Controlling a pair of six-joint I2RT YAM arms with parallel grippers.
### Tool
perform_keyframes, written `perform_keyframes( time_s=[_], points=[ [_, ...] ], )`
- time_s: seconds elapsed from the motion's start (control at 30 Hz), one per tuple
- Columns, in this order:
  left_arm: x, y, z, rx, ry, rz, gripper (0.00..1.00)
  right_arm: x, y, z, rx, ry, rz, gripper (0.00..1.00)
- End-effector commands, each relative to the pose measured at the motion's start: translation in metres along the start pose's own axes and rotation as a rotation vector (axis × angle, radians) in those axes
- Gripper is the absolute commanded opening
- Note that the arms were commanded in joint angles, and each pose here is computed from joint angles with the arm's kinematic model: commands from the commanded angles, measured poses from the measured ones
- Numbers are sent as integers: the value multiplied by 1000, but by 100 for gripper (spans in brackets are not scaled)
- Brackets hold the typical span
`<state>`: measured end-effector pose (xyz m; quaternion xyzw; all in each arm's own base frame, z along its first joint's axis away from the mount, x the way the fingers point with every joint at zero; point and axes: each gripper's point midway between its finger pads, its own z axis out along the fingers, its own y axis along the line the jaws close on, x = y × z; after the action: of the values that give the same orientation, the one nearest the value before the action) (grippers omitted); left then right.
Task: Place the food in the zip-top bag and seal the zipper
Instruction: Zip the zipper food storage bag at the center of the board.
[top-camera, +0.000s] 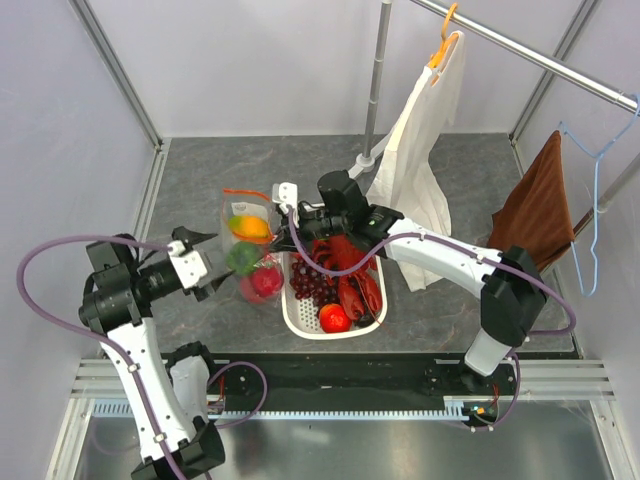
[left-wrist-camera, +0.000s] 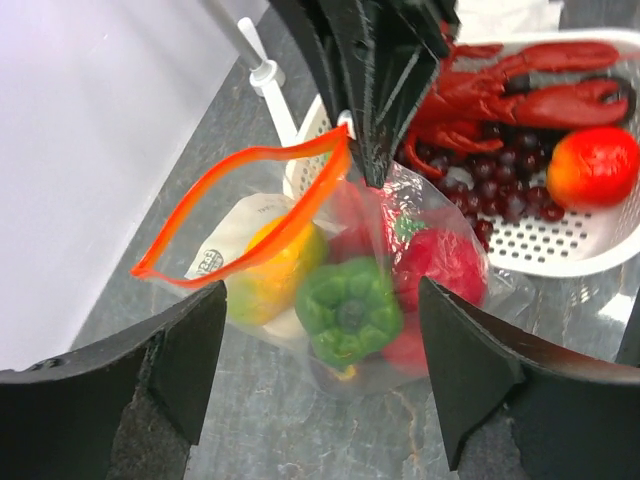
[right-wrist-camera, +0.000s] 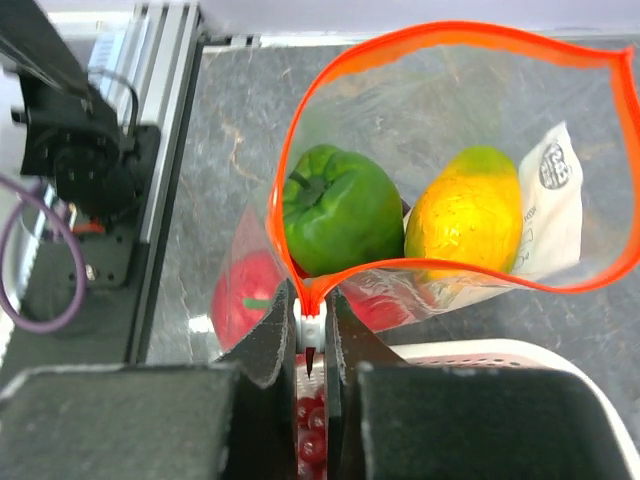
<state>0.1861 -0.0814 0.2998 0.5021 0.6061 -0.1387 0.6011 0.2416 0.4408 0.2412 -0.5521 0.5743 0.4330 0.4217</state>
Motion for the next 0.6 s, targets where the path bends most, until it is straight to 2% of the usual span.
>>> perform_keyframes(
  time_s=[0.0,0.27,0.37,0.57],
  points=[
    [8,-16,6,57,-37,214,87,-27,22,-7,-96,-24,-250,0],
    [20,-14,21,159,-50,284,89,-8,51,1,-154,24,-340,0],
    [25,-2,37,205,-26,229,87,-5,54,1,-161,31,-359,0],
    [17,-3,62,309,-72,322,86,-2,58,-3,-163,43,-383,0]
  ],
)
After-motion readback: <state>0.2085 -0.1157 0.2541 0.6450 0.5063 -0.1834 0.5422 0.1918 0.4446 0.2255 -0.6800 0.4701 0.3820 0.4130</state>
